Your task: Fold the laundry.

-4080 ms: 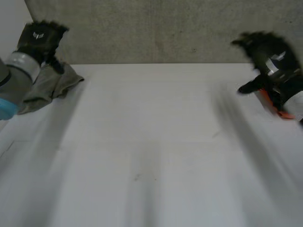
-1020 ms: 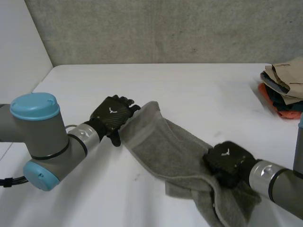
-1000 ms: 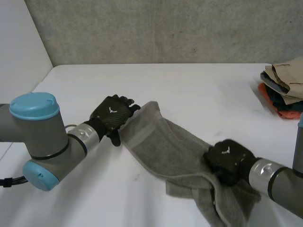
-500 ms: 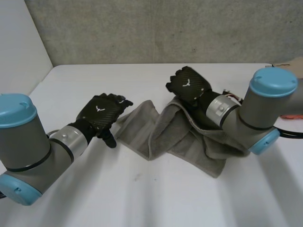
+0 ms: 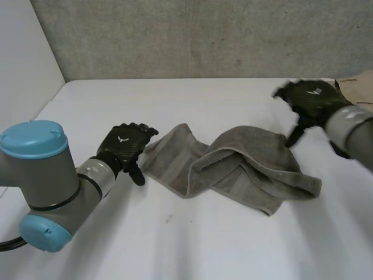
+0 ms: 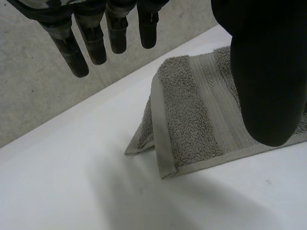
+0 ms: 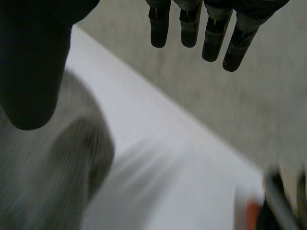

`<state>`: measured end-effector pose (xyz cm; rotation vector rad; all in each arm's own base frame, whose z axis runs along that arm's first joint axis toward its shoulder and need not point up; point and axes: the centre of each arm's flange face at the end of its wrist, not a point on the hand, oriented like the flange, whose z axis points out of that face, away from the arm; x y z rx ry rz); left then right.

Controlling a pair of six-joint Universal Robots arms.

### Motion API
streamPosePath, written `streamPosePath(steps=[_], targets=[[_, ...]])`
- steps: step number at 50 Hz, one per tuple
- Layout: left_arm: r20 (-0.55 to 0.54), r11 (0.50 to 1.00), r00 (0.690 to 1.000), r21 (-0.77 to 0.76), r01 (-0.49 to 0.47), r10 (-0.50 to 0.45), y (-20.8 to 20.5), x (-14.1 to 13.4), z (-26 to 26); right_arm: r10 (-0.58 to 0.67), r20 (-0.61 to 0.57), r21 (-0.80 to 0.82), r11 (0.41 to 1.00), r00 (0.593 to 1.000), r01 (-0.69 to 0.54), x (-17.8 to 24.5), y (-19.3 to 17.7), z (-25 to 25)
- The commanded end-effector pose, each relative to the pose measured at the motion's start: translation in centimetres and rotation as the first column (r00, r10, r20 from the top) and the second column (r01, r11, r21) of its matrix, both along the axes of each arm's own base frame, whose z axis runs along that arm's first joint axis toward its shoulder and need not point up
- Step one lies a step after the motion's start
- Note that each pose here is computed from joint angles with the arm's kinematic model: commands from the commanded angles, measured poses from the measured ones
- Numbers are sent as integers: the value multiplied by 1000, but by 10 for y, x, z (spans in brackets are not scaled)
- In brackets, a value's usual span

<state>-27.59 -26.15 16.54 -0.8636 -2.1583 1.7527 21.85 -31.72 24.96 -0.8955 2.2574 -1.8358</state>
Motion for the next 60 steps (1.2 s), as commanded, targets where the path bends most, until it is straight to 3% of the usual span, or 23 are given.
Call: streamPosePath(steps=[1,16,26,33,40,44,55,60], targets=[[-2,1000,1000,3,14,-14,3,-3,-1,-69,-14,264,962,998,70,-46,4,-27],[2,1000,1000,11,22,-22,7,-5,-4,-97,-7,405,910,995,91,-60,-5,-108],[2,999,1000,31,18,-18,12,-2,-7,-88,18,349,934,996,76,-57,-12,-100],[-73,997,997,81,7,-1,20,-6,-5,23,47,21,999,999,-25,-29,6,-1],[-260,971,963,238,-13,77,29,-12,-7,107,51,-205,974,993,-95,-6,36,69],[-315,957,943,291,-9,104,32,-17,-10,166,51,-274,950,985,-146,11,51,92],[-307,949,950,312,44,56,42,-37,-25,156,67,-410,904,985,-116,14,52,139],[-301,954,948,300,-4,99,36,-44,-29,166,74,-452,885,983,-115,14,59,154]])
